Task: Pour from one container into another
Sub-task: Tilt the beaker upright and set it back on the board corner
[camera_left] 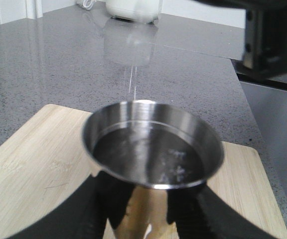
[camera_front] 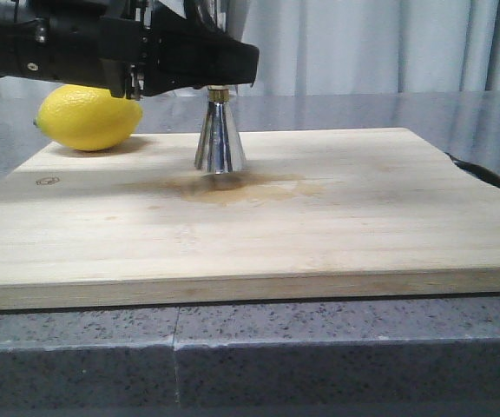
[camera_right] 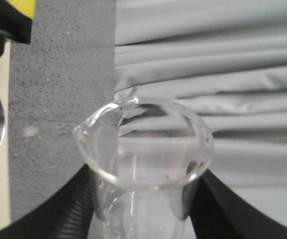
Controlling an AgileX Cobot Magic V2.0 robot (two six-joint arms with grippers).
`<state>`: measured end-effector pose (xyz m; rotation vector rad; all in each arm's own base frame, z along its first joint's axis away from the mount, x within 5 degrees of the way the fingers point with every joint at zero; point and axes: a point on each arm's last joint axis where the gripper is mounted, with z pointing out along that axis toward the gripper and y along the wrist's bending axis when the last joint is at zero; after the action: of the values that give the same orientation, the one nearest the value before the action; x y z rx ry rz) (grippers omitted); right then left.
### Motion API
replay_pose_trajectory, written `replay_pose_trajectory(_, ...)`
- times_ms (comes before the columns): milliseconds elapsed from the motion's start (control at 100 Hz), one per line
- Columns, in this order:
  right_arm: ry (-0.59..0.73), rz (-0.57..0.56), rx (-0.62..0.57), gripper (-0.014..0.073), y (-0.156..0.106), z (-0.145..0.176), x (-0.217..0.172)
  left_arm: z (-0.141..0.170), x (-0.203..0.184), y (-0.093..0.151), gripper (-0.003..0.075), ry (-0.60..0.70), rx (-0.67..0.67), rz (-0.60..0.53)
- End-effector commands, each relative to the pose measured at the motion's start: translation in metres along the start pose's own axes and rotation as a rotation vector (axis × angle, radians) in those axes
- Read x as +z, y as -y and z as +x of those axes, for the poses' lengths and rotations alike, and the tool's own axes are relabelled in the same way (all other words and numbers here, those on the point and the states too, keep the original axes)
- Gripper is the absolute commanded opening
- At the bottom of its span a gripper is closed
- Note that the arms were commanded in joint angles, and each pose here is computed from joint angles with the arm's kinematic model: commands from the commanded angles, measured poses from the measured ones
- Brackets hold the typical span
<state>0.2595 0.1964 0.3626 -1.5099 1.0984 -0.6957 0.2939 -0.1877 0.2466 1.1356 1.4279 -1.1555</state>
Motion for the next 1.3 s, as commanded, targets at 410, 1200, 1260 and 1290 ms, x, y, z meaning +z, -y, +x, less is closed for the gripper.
replay_pose_trajectory(410,-0.242,0.147,0.953,0.0295,0.027,0.063,-0.024,-0.031,-0.002,0.01,0.0259,0.149,0.024,0.054)
replay_pose_trajectory(1200,0.096,-0.002,1.386,0.0295,-0.076,0.144,-0.011,-0.031,-0.002,0.01,0.0259,0.149,0.024,0.054)
replay_pose_trajectory(1260,0.145,-0.022,1.394,0.0295,-0.081,0.145,-0.005,-0.031,-0.002,0.01,0.0259,0.149,0.024,0.054)
replay_pose_trajectory(1290,0.163,-0.029,1.39,0.0295,-0.083,0.146,-0.002,-0.031,-0.002,0.01,0.0259,0.149,0.024,0.054)
